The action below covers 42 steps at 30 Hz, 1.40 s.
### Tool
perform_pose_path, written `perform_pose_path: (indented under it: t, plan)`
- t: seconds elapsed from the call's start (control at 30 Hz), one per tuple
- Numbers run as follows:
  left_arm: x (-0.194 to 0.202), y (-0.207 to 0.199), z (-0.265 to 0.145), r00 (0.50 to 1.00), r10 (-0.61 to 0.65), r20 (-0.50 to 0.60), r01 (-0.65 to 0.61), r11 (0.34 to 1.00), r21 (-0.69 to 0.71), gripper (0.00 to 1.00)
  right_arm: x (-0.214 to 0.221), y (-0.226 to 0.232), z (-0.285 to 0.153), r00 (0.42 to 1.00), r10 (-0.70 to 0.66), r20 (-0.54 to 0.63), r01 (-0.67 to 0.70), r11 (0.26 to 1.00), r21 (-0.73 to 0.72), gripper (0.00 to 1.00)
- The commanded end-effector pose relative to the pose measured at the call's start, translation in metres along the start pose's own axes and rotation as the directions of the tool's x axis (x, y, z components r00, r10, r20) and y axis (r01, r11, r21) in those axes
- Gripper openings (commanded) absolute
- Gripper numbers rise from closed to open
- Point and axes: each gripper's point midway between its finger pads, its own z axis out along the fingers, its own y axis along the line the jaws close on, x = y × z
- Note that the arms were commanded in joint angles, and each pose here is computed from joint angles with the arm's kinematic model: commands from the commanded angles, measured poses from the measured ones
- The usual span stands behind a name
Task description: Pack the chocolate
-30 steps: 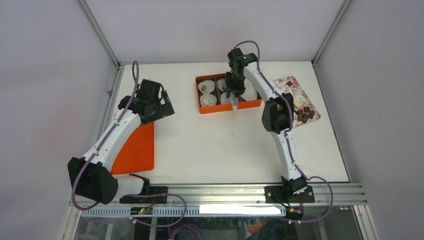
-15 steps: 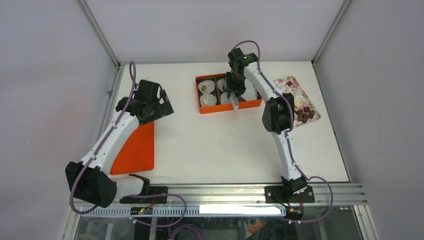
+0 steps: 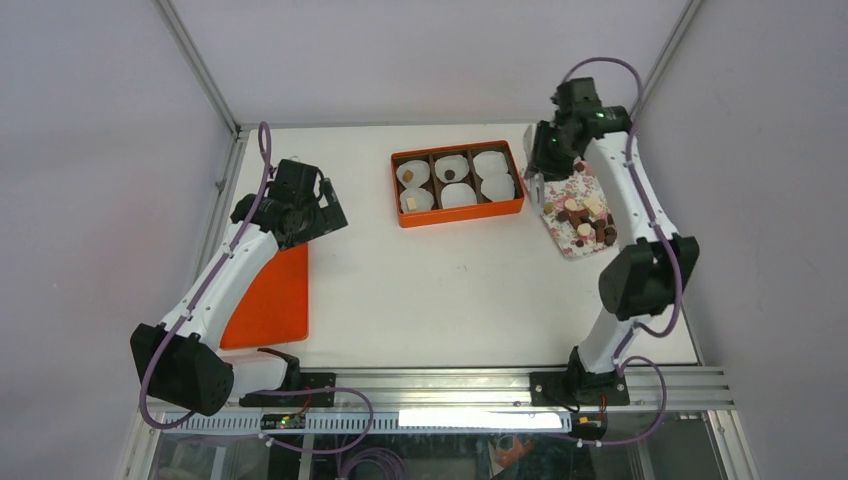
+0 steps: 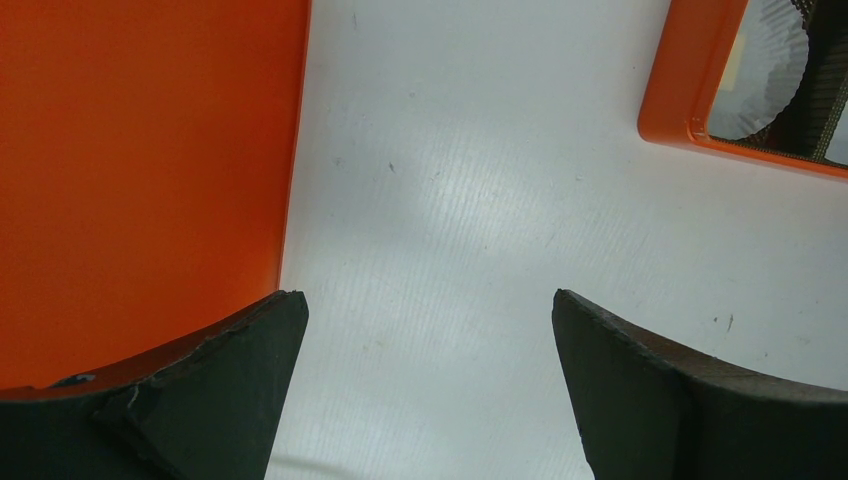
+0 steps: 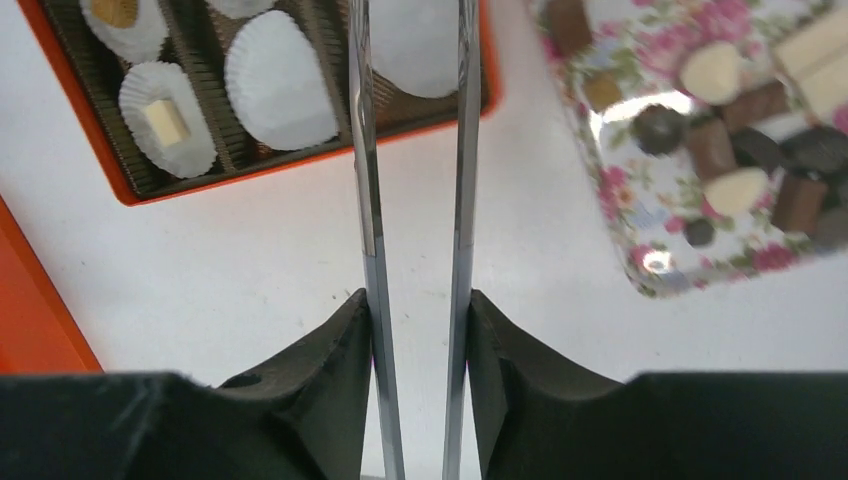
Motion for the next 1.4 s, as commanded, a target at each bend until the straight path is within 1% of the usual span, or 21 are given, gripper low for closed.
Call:
perform_pose_path:
  t: [0.0,0.07,0.13,0.27,0.33,0.43,0.7,0.8,0.97,1.2,1.37]
  plan:
    - [-0.01,-0.005,-0.007,0.999,-0.015,0.035,0.013,0.999,0.048,0.99,0.017,-0.042,-0.024,0.995,0.097,0.03,-0.097,0.995,-0.015,0.39]
    - [-0.008,-0.006,-0.006,0.999,-0.016,0.031,0.015,0.998,0.055,0.99,0.035,-0.062,-0.022,0.991,0.132,0.002,-0.132,0.991,0.004,0.39]
    - [-0.006,-0.006,-0.004,0.999,-0.015,0.03,0.013,0.998,0.059,0.99,0.049,-0.072,-0.02,0.989,0.143,-0.046,-0.143,0.99,0.006,0.39]
    - [-0.018,-0.015,-0.004,0.998,-0.028,0.048,0.025,0.997,0.075,0.99,0.067,-0.067,-0.006,0.983,0.111,-0.145,-0.118,0.992,-0.04,0.38]
    - [-0.023,-0.021,-0.004,0.998,-0.033,0.051,0.029,0.996,0.087,0.99,0.066,-0.067,0.001,0.981,0.112,-0.158,-0.12,0.992,-0.044,0.38]
    - [-0.023,-0.024,-0.003,0.999,-0.026,0.042,0.022,0.995,0.099,0.99,0.063,-0.074,0.01,0.979,0.109,-0.173,-0.113,0.994,-0.011,0.38]
    - [-0.01,-0.003,0.005,0.999,-0.003,0.045,0.002,1.0,0.026,0.99,0.049,-0.082,0.031,0.974,0.089,-0.209,-0.086,0.996,0.022,0.38]
    - [-0.005,-0.003,0.006,1.0,0.004,0.03,-0.005,0.999,0.035,0.99,0.05,-0.086,0.04,0.967,0.084,-0.239,-0.078,0.996,0.037,0.39]
    - [-0.001,-0.003,0.004,1.0,0.015,0.022,-0.016,0.999,0.049,0.99,0.047,-0.094,0.049,0.965,0.082,-0.249,-0.064,0.995,0.078,0.39]
    - [-0.001,-0.005,0.003,0.999,0.039,0.017,-0.04,0.997,0.063,0.99,0.043,-0.093,0.06,0.961,0.088,-0.263,-0.073,0.995,0.068,0.39]
    - [0.001,-0.006,0.007,0.999,0.046,0.002,-0.046,0.997,0.062,0.99,0.048,-0.094,0.067,0.954,0.083,-0.288,-0.067,0.996,0.063,0.4]
